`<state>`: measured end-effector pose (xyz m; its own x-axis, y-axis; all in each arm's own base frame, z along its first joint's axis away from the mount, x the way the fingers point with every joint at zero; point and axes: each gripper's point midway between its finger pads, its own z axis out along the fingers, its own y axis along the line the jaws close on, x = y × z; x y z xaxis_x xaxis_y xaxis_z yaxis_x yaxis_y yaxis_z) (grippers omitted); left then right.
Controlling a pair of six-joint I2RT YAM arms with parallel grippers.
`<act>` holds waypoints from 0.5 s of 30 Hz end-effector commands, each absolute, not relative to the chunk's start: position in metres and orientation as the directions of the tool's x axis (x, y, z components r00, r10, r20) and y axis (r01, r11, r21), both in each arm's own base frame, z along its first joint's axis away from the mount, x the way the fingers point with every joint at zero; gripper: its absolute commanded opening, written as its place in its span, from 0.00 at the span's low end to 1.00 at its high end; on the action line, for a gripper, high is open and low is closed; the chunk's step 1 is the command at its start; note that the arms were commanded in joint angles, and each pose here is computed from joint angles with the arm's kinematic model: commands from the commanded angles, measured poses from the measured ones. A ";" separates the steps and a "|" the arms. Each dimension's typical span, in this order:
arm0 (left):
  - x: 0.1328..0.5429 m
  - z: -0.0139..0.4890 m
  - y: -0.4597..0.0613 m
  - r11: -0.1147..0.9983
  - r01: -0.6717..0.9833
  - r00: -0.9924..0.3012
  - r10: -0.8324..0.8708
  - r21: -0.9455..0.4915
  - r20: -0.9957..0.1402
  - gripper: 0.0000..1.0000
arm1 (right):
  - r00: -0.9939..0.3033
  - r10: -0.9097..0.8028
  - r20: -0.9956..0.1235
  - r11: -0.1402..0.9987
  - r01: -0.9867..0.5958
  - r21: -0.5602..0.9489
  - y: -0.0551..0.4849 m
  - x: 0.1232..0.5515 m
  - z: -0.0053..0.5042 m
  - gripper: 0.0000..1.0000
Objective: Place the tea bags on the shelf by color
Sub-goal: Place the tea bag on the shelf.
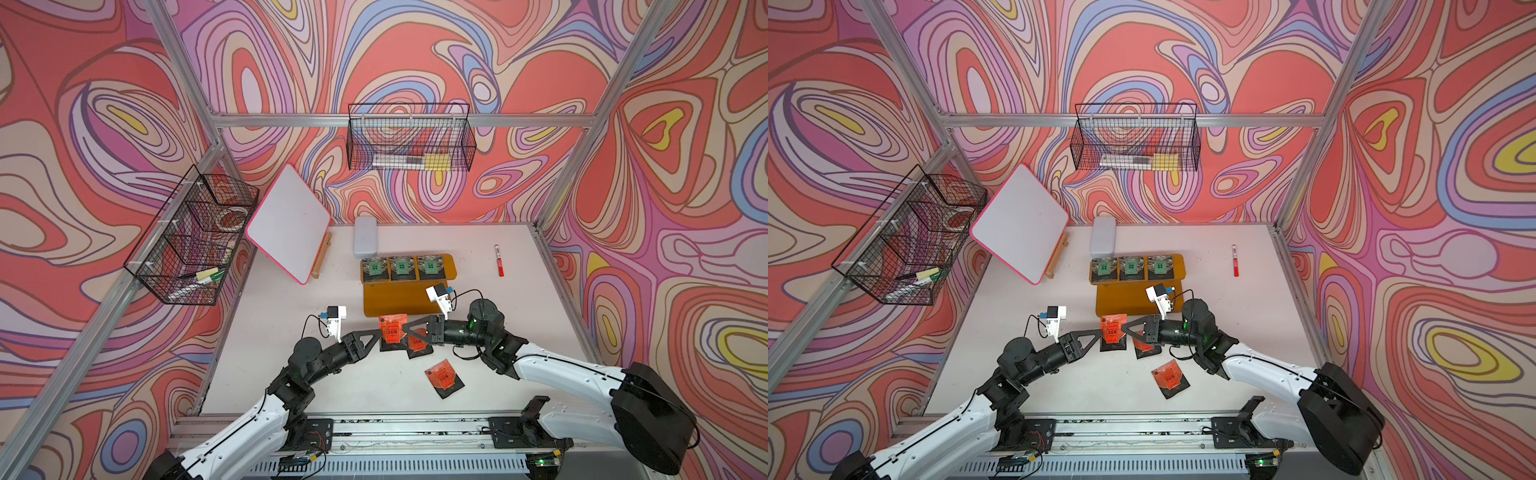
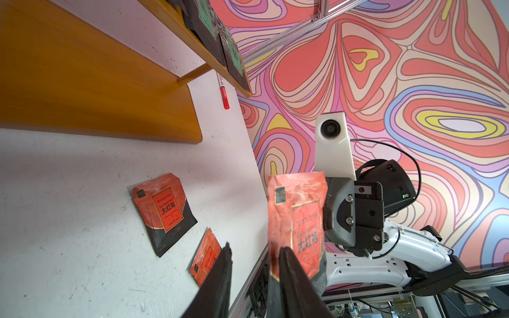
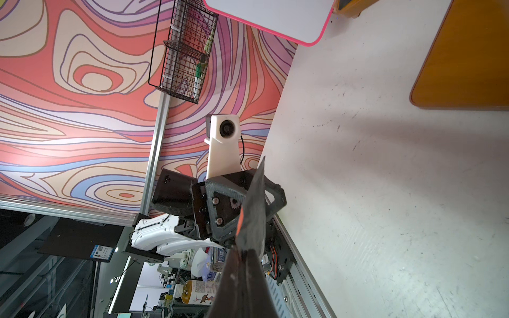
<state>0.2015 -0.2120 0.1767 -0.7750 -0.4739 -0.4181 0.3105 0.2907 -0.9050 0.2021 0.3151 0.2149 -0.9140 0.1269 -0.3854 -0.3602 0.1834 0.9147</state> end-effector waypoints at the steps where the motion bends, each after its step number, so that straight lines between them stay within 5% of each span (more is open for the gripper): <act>1: 0.201 0.190 -0.214 0.254 0.356 -0.763 -0.477 -0.899 -0.437 0.31 | -0.914 0.120 -0.388 0.167 -0.367 0.915 0.316 0.202 0.216 0.00; 9: 0.201 0.197 -0.218 0.226 0.378 -0.765 -0.471 -0.898 -0.440 0.26 | -0.915 0.117 -0.386 0.166 -0.365 0.916 0.318 0.202 0.216 0.00; 15: 0.201 0.197 -0.218 0.222 0.378 -0.765 -0.472 -0.899 -0.438 0.13 | -0.916 0.115 -0.384 0.170 -0.362 0.916 0.318 0.203 0.214 0.00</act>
<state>0.2023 -0.2174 0.1831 -0.7794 -0.4666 -0.4181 0.3333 0.2562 -0.9073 0.2021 0.3169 0.2122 -0.9187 0.1186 -0.3767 -0.3533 0.1795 0.9181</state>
